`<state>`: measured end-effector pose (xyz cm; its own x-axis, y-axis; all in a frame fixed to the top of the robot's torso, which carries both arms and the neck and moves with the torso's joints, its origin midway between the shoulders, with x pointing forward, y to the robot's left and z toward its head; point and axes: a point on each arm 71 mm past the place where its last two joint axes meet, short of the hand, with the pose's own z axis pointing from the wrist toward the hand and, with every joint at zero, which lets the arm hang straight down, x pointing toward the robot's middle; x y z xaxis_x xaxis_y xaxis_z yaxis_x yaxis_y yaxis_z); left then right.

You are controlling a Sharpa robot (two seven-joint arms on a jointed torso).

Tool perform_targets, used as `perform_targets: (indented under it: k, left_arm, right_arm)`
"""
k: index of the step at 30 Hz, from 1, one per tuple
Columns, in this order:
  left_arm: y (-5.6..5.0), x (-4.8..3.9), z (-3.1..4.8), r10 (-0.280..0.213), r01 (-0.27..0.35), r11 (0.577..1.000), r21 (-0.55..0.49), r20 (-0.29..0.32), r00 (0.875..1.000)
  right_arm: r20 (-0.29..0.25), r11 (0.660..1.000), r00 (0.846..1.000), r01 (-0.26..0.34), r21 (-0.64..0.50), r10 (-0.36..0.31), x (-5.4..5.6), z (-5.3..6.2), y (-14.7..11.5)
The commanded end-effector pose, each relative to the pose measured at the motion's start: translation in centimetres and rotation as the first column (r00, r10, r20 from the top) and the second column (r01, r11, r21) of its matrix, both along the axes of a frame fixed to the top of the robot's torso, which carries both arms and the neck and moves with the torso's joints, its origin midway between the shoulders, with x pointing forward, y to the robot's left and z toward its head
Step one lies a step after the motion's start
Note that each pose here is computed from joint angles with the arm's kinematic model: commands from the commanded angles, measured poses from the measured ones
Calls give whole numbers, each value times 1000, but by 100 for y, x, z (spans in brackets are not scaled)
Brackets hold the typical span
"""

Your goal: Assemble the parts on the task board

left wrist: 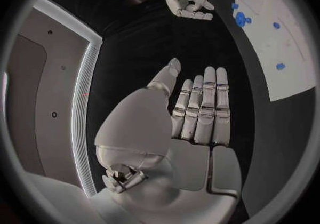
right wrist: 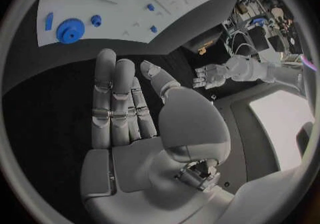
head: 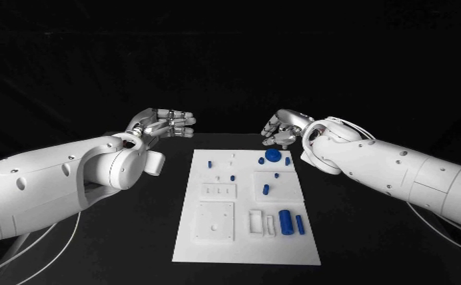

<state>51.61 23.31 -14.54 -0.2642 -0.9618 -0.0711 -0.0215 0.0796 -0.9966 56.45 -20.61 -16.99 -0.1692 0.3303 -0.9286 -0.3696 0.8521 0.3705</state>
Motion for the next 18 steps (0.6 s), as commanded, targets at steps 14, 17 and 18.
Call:
perform_targets:
  k: [14,17,18]
  left_arm:
    - [-177,-174,182,-91,91,996,-19,38,995]
    - [-176,-169,183,-90,91,996,-19,39,995]
    - [-175,-164,183,-90,91,996,-19,39,995]
  right_arm:
    - [96,945,995,37,-324,-6,90,-20,77]
    - [92,940,996,39,-340,-8,96,-34,68]
    - [86,937,996,38,-347,-9,97,-44,67]
